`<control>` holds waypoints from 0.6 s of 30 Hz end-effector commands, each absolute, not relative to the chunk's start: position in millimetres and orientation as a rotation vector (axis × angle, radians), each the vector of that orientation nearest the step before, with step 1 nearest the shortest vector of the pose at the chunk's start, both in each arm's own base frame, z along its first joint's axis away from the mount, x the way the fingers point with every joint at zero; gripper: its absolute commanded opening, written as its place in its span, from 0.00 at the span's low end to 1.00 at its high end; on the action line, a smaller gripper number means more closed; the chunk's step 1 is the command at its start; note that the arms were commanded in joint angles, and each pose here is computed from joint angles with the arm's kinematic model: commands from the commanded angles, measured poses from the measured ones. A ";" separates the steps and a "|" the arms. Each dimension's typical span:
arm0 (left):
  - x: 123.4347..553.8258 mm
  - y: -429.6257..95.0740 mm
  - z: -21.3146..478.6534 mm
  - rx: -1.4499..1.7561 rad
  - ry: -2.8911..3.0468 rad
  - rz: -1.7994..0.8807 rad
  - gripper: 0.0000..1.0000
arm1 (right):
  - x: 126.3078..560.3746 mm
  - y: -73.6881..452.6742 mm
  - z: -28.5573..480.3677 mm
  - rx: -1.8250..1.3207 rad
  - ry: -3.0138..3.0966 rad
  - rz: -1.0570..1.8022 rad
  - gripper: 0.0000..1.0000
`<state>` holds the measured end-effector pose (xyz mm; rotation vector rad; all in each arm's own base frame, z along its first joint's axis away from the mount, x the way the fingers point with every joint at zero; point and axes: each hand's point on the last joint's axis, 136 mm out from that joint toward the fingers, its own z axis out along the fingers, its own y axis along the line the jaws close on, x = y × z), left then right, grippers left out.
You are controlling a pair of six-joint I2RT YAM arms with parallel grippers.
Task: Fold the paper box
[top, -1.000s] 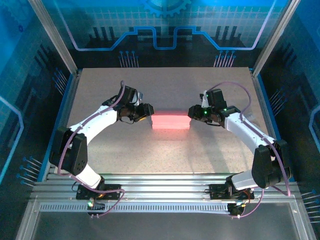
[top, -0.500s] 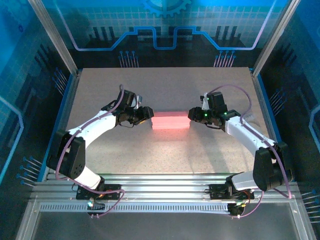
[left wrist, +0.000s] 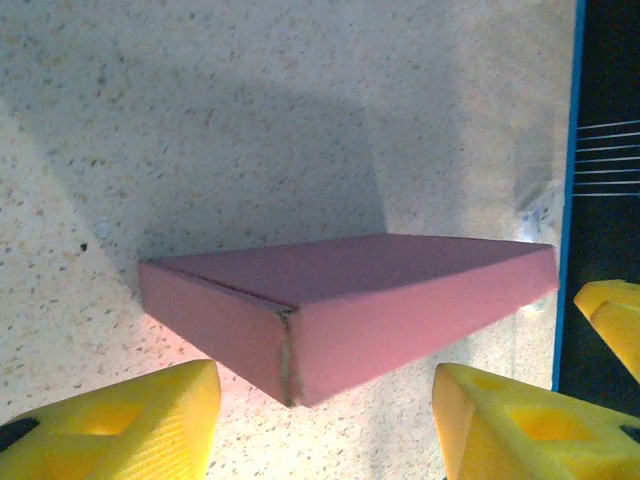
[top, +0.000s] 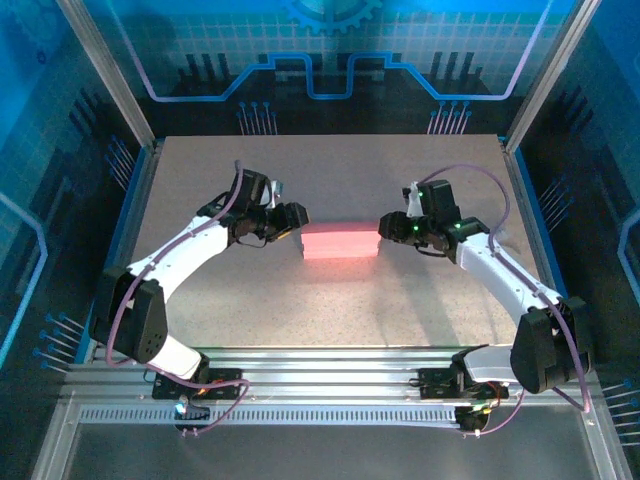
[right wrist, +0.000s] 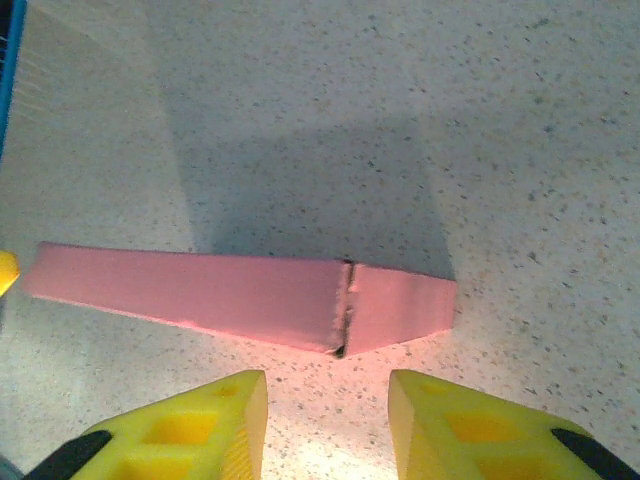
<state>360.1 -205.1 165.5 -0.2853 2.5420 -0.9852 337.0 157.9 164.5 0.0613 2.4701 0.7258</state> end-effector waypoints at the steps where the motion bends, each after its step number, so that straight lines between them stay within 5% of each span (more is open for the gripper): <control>1: 357.3 -207.7 192.6 -0.204 2.503 -1.014 0.60 | 338.1 164.9 194.6 -0.028 2.406 0.790 0.41; 18: 354.4 -244.9 197.7 -0.013 2.502 -1.279 0.58 | 356.0 198.7 195.9 -0.149 2.432 1.048 0.48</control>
